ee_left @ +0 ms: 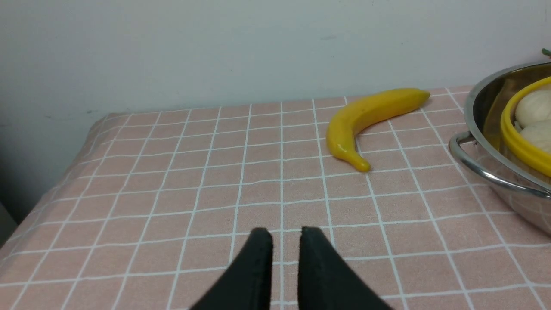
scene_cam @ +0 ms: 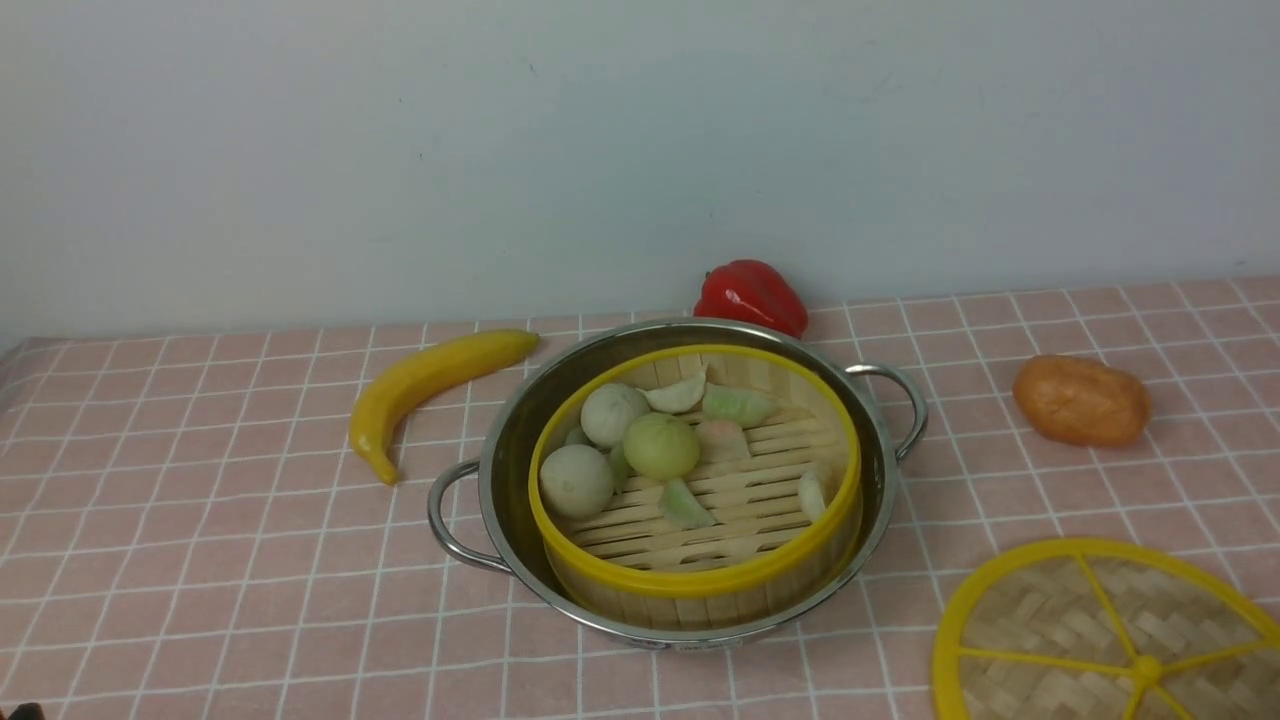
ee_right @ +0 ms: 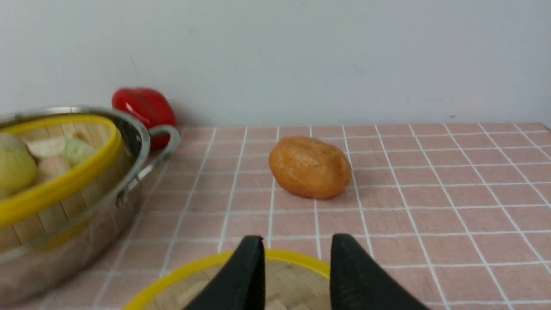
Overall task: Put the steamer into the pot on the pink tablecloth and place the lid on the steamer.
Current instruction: 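Move the gripper down to the bamboo steamer lid and grasp its center knob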
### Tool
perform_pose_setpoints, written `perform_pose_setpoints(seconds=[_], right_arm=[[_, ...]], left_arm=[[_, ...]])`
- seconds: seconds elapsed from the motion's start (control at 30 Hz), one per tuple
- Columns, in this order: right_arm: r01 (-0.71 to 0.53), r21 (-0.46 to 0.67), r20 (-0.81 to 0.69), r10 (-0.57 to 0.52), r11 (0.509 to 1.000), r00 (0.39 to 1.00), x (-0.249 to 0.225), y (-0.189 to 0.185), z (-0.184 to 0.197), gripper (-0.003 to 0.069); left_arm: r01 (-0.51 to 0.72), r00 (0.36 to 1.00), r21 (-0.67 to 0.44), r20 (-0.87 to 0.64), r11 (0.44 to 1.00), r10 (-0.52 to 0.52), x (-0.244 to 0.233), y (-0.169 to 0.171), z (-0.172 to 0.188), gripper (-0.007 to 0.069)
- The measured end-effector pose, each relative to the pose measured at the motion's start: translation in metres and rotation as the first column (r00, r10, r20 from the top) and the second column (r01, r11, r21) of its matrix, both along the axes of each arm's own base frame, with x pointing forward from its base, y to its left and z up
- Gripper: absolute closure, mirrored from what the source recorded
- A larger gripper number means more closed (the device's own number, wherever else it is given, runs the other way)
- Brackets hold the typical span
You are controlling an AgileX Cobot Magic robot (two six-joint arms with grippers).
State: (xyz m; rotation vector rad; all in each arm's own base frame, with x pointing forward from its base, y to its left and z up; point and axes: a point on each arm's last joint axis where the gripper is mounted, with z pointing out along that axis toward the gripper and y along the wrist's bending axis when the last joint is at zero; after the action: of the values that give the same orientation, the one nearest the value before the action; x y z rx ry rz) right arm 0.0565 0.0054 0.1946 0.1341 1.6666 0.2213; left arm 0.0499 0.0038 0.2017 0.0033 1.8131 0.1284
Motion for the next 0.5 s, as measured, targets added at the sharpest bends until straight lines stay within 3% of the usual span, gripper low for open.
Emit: perform_pose_setpoints(seconds=[0.1, 0.17, 0.4, 0.5], right_arm=[[0.015, 0.184, 0.065, -0.027, 0.983, 0.998, 0.0, -0.001, 0.008, 0.0419], [0.011, 0.23, 0.089, -0.033, 0.973, 0.995, 0.0, -0.001, 0.015, 0.0419], [0.0, 0.258, 0.2, -0.053, 0.966, 0.978, -0.005, -0.003, 0.042, 0.0419], [-0.015, 0.325, 0.254, -0.072, 0.946, 0.965, -0.008, -0.004, 0.055, 0.0419]], left_arm=[[0.0, 1.0, 0.0, 0.0, 1.0, 0.0, 0.0, 0.0, 0.0, 0.0529], [0.0, 1.0, 0.0, 0.001, 1.0, 0.0, 0.0, 0.0, 0.0, 0.0528], [0.0, 1.0, 0.0, 0.001, 1.0, 0.0, 0.0, 0.0, 0.0, 0.0508], [0.0, 1.0, 0.0, 0.001, 1.0, 0.0, 0.0, 0.0, 0.0, 0.0508]])
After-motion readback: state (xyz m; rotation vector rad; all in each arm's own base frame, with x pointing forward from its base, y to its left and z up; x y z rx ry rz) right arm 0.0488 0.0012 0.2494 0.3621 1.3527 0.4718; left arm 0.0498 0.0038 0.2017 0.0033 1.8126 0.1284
